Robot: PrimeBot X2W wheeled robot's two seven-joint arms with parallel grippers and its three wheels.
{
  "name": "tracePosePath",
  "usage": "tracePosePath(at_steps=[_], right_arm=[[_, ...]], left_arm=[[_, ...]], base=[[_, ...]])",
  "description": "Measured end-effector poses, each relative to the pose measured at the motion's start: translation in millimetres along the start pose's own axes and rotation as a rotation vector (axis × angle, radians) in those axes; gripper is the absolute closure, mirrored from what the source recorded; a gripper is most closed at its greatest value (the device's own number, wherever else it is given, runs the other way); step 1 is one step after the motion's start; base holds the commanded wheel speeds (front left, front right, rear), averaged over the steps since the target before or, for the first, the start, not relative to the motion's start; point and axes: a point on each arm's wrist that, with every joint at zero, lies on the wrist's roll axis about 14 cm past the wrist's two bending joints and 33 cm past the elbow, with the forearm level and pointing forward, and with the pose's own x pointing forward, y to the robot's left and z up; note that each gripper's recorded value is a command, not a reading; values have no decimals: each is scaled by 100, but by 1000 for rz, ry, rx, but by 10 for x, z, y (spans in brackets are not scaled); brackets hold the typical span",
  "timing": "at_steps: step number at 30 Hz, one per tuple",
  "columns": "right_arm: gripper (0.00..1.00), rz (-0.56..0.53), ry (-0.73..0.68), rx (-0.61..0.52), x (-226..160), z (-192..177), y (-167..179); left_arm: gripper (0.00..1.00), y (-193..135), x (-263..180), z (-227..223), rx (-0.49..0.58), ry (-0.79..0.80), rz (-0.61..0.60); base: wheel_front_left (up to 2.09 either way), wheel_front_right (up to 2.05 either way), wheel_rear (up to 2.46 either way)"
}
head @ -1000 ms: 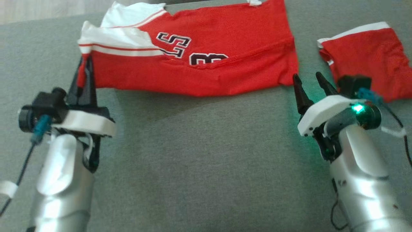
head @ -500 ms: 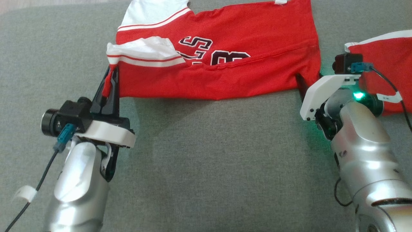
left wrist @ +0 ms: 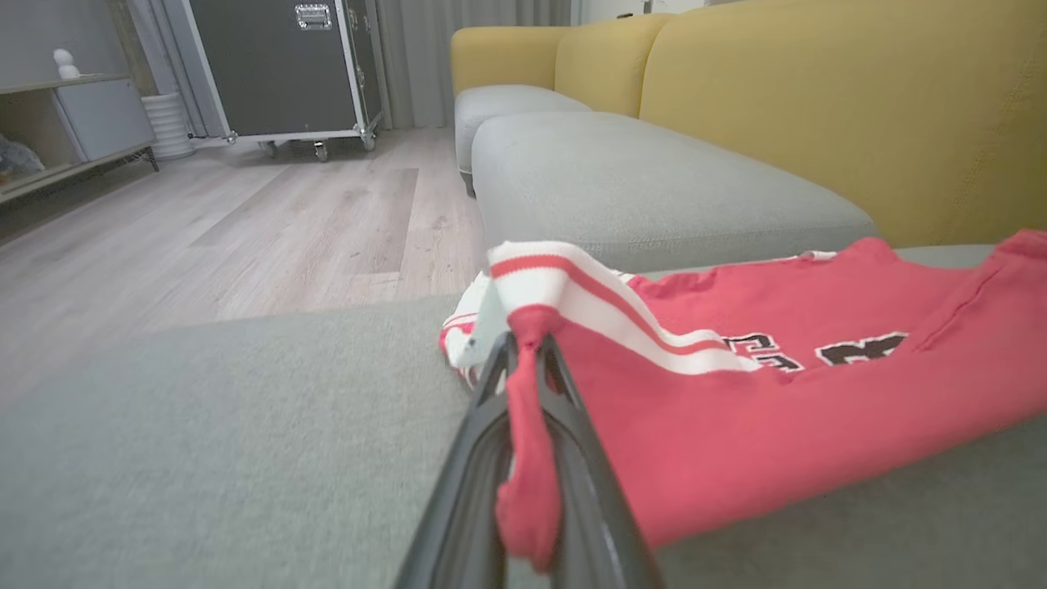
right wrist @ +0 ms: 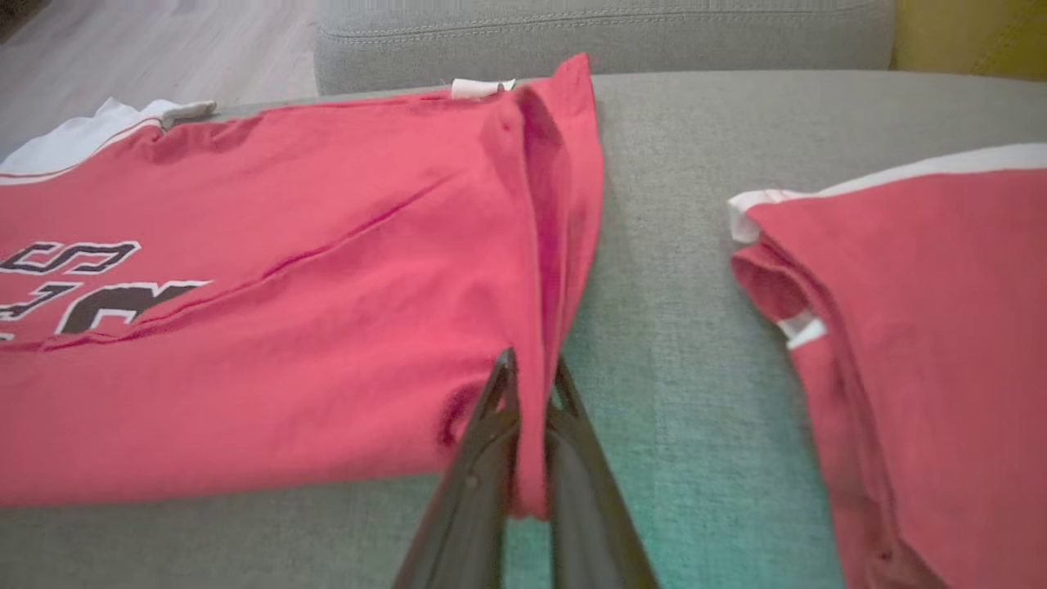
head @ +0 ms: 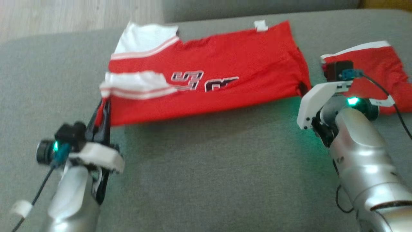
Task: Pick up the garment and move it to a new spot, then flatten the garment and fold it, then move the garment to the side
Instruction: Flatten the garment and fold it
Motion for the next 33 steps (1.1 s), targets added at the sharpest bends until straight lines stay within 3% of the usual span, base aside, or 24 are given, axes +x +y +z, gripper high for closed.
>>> tracePosePath(at_steps=[11,18,25,26,27,28,29,31,33], right_arm=[[100,-17,13,60,-631,-300,-190],[100,-18,14,134,-1027,-712,-303],[100,-17,-3,209,-1183,-874,-280],[75,-21,-12,216,-1193,-869,-278],[5,-27,-23,218,-1203,-857,-280],[0,-32,-38,224,-1211,-837,-280],[0,-34,-55,237,-1216,-808,-274],[0,-42,-106,244,-1237,-712,-286],[0,-53,-185,232,-1265,-543,-311]], left_arm=[[100,-200,-523,-356,-14,125,-47],[100,-451,-885,-593,-32,217,-110],[100,-492,-930,-561,-38,214,-110],[100,-494,-931,-564,-39,213,-108],[100,-493,-934,-571,-39,214,-105],[100,-489,-938,-573,-40,212,-100],[64,-485,-936,-568,-40,205,-96],[5,-457,-921,-546,-41,191,-81],[0,-429,-901,-503,-44,165,-67]], base=[[0,0,0],[0,0,0],[0,0,0],[0,0,0],[0,0,0],[0,0,0],[0,0,0],[0,0,0],[0,0,0]])
